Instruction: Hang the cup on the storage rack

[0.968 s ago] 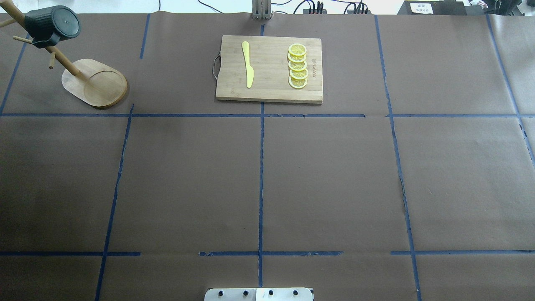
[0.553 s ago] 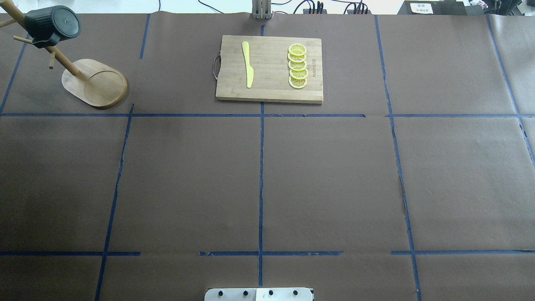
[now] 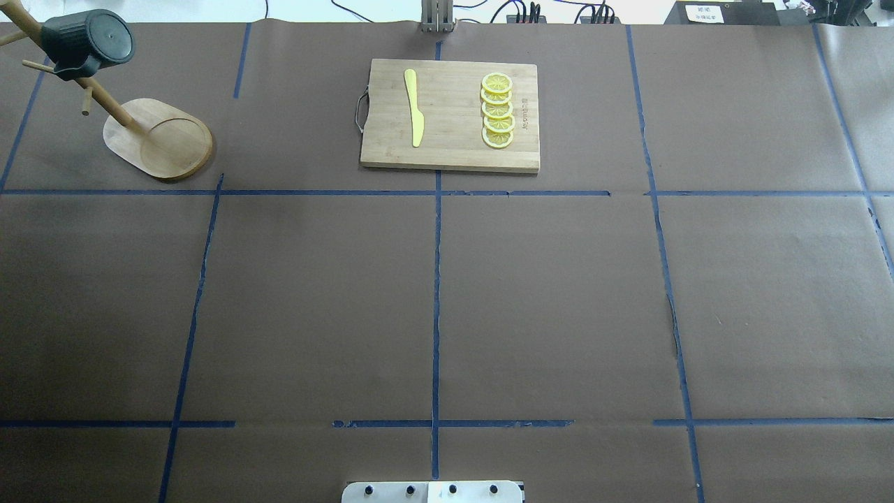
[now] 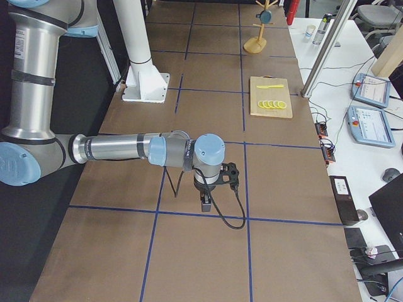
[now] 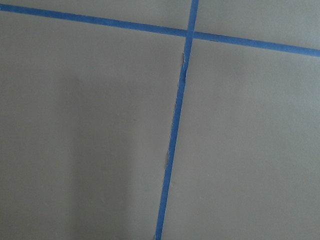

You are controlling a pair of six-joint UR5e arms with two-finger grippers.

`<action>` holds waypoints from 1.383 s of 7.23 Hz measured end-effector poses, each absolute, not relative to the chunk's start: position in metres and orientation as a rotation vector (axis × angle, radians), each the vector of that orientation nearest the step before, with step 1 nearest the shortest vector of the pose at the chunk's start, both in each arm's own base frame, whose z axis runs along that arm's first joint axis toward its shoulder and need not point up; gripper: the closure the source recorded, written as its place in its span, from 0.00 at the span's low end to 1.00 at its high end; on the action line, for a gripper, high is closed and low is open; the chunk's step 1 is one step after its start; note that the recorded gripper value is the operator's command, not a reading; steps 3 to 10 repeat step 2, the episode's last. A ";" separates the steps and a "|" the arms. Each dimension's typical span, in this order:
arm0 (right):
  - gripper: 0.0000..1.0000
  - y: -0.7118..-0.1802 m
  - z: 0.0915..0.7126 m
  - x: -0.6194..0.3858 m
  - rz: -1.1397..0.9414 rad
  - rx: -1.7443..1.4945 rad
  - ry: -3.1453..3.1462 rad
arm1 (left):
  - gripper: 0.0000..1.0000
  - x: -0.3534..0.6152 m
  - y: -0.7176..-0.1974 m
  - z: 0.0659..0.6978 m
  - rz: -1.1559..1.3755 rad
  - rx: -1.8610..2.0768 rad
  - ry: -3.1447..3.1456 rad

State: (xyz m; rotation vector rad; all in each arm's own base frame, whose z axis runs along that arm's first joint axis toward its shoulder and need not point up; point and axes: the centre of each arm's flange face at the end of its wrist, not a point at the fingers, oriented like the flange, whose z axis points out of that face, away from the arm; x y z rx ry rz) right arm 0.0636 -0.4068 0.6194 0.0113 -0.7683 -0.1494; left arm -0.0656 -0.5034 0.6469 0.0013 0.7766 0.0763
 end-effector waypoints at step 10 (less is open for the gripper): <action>0.00 -0.404 0.622 0.063 -0.148 0.005 -0.769 | 0.00 -0.065 -0.498 0.649 0.077 -0.003 0.778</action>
